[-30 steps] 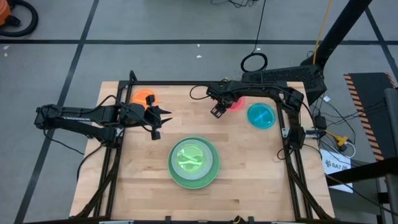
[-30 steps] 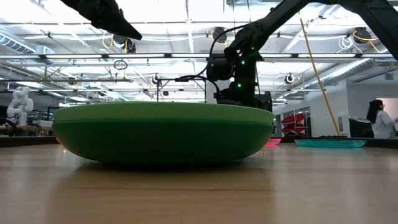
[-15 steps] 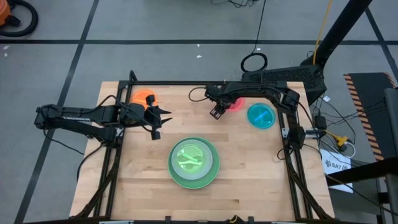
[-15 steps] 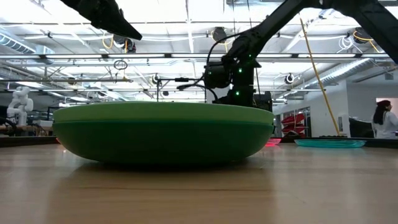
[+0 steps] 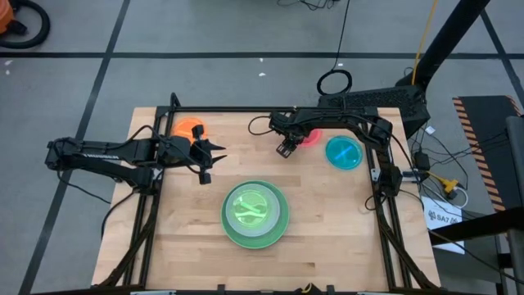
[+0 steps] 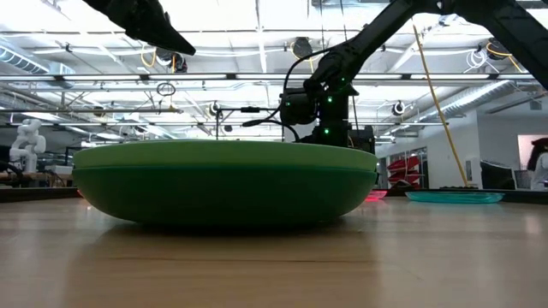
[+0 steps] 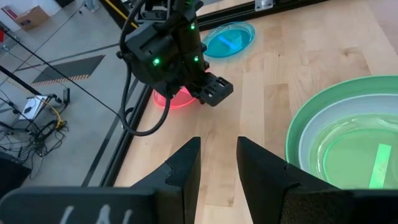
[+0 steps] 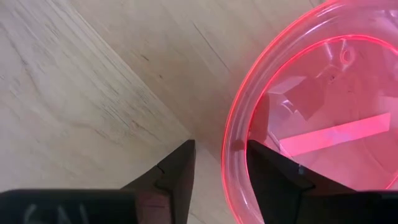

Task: Stack plastic plates
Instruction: Stack the small pink plate on the small green plate

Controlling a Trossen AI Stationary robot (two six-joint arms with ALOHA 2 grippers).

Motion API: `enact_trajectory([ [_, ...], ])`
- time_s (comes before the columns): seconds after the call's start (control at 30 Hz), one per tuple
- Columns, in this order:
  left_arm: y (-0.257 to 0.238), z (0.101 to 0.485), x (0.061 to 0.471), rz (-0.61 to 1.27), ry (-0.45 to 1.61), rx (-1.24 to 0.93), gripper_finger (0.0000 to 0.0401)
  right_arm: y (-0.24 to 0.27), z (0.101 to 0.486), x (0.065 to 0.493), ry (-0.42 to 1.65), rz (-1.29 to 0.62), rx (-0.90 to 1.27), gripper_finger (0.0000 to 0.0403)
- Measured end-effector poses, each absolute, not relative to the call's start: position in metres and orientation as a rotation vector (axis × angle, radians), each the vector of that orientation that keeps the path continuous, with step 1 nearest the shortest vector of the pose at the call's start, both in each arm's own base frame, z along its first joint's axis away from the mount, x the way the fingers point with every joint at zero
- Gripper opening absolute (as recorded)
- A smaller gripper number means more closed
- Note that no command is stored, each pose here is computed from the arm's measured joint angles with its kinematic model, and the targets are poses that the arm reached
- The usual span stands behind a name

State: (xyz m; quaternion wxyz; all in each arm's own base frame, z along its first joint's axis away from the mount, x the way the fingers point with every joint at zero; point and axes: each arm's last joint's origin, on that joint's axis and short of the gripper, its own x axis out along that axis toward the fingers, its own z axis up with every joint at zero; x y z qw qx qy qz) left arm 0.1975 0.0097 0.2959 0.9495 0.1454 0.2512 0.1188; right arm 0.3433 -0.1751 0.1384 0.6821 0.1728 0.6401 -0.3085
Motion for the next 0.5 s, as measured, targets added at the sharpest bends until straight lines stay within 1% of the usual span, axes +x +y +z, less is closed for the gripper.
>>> enact_trajectory([
  [0.17, 0.0097, 0.2959, 0.1975, 0.242, 0.511, 0.296, 0.0111, -0.1751, 0.1381, 0.3433, 1.440, -0.684, 0.380, 0.0138],
  [0.23, 0.0097, 0.2959, 0.1975, 0.242, 0.511, 0.296, 0.0111, -0.1751, 0.1380, 0.3432, 1.443, -0.680, 0.375, 0.0132],
  [0.5, 0.0097, 0.2959, 0.1975, 0.242, 0.511, 0.296, 0.0111, -0.1750, 0.1372, 0.3431, 1.447, -0.674, 0.374, 0.0066],
])
